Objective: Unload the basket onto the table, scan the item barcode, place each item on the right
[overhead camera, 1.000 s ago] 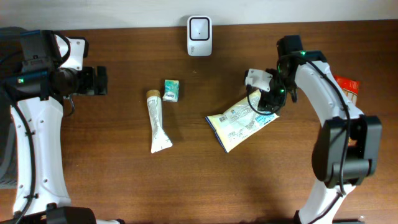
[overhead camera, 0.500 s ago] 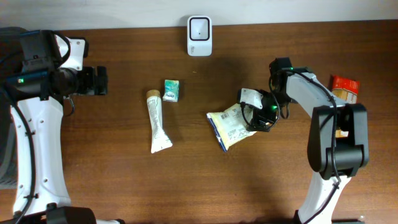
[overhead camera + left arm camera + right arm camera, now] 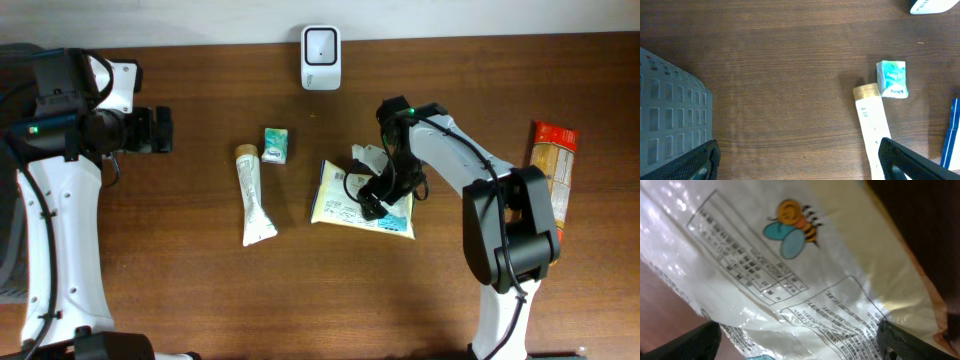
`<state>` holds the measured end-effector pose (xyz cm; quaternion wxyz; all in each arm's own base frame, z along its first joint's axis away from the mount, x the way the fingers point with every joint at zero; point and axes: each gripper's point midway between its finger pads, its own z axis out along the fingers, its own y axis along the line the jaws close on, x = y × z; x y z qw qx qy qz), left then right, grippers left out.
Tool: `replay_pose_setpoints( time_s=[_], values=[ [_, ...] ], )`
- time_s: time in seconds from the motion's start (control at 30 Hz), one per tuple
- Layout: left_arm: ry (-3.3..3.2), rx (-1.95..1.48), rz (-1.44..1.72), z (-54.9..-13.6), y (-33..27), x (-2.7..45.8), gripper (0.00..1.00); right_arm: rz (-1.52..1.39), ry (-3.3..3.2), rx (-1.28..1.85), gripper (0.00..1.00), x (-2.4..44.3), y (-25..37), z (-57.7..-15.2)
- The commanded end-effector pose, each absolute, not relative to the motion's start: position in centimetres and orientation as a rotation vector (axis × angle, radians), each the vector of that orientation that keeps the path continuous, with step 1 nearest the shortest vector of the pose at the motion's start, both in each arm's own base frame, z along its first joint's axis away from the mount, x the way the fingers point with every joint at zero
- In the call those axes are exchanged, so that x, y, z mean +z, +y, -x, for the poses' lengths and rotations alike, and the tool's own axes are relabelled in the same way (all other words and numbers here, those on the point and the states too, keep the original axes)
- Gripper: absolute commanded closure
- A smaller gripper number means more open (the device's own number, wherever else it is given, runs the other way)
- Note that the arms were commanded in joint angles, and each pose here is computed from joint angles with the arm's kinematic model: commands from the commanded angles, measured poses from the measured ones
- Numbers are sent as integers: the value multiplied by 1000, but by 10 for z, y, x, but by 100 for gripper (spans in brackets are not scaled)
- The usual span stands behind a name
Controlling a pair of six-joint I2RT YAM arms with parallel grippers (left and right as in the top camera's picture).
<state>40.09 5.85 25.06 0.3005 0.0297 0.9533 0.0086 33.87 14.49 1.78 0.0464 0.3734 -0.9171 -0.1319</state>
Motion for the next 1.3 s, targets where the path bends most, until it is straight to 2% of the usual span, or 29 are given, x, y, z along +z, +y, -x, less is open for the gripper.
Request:
replay_pose_setpoints(
  time_s=[0.0,0.07,0.17,0.27,0.43,0.77,0.8,0.83,0.87,0.93,0.97,1.1,1.17,1.27],
  values=[
    [2504,40,-94,-398,59,260,1,-1406,-2686,-322,1,13,139,-341],
    [2504,40,-94,-398,59,260,1,-1510,-2652,-185,1,10,132,-349],
    [2504,40,-94,-398,59,260,1,-1630,-2687,173,1,23,120,-382],
    [2504,40,-94,-398,59,260,1,-1826,-2608,233,1,43,119,-389],
    [2504,40,-94,-398,59,260,1,-2063,-2434,123,1,33,121,-389],
    [2504,40,-94,-398,59,260,1,-2020,-2387,-189,1,-20,128,-372],
    [2504,40,-94,-398,59,260,1,-2002,-2369,-203,22,-28,127,-368],
    [2504,40,-94,-398,59,260,1,-1984,-2353,-220,53,-32,126,-363],
    [2504,40,-94,-398,59,260,1,-1962,-2341,-266,72,-33,128,-355],
    [2504,40,-94,-398,59,260,1,-1943,-2337,-318,93,-31,131,-349],
    [2504,40,-94,-398,59,260,1,-1879,-2380,-317,96,-31,131,-348],
    [2504,40,-94,-398,59,260,1,-1613,-2555,-394,96,-29,141,-346],
    [2504,40,-94,-398,59,260,1,-1327,-2689,-392,96,-29,143,-345],
    [2504,40,-94,-398,59,260,1,-1206,-2740,-379,96,-29,143,-347]
  ],
)
